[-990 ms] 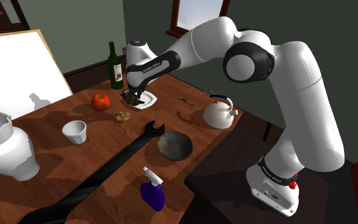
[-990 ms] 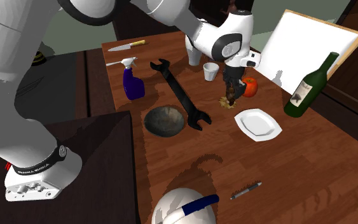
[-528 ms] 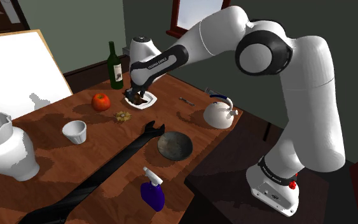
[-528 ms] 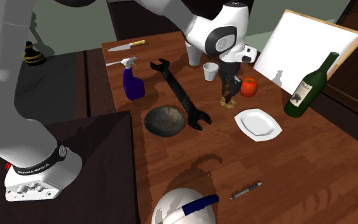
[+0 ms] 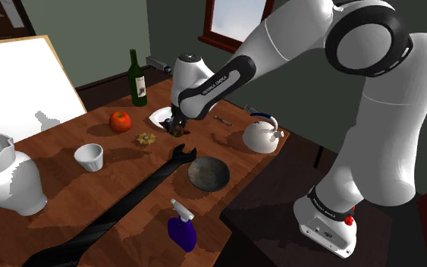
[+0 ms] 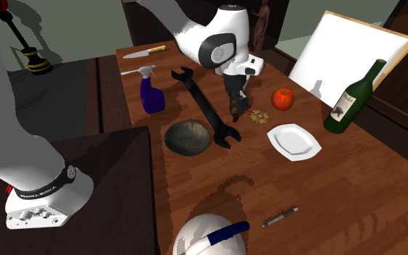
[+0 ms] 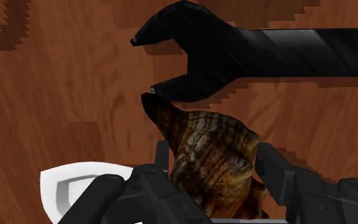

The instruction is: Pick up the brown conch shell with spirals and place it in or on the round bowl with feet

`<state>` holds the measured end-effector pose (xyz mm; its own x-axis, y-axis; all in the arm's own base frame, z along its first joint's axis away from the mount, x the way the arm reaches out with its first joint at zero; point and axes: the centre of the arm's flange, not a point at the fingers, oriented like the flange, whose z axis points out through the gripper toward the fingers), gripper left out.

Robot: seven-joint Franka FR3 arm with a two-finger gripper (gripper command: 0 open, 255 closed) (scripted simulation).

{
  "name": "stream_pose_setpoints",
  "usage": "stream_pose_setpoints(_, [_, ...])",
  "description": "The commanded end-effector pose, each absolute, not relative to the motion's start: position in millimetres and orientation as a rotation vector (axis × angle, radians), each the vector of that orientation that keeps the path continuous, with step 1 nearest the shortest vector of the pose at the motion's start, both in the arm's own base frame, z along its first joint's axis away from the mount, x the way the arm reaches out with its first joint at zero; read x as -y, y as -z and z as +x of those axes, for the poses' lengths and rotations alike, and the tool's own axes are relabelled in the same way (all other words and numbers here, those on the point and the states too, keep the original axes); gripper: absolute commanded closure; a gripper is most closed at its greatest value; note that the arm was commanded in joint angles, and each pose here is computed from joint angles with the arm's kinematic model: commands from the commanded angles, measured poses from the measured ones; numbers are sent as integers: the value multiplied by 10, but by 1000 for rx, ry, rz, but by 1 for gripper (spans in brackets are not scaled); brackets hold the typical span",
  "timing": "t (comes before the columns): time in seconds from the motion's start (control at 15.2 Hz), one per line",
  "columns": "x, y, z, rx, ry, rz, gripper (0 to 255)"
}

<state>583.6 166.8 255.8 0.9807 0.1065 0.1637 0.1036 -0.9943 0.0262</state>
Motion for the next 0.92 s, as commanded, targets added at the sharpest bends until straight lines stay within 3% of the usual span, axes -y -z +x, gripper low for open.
stream_pose_setpoints(0.0, [-1622, -2564, 5556, -164, -259, 3109, 255])
stream_pose_setpoints(0.86, [-1545, -2582, 3842, -164, -259, 3109, 255])
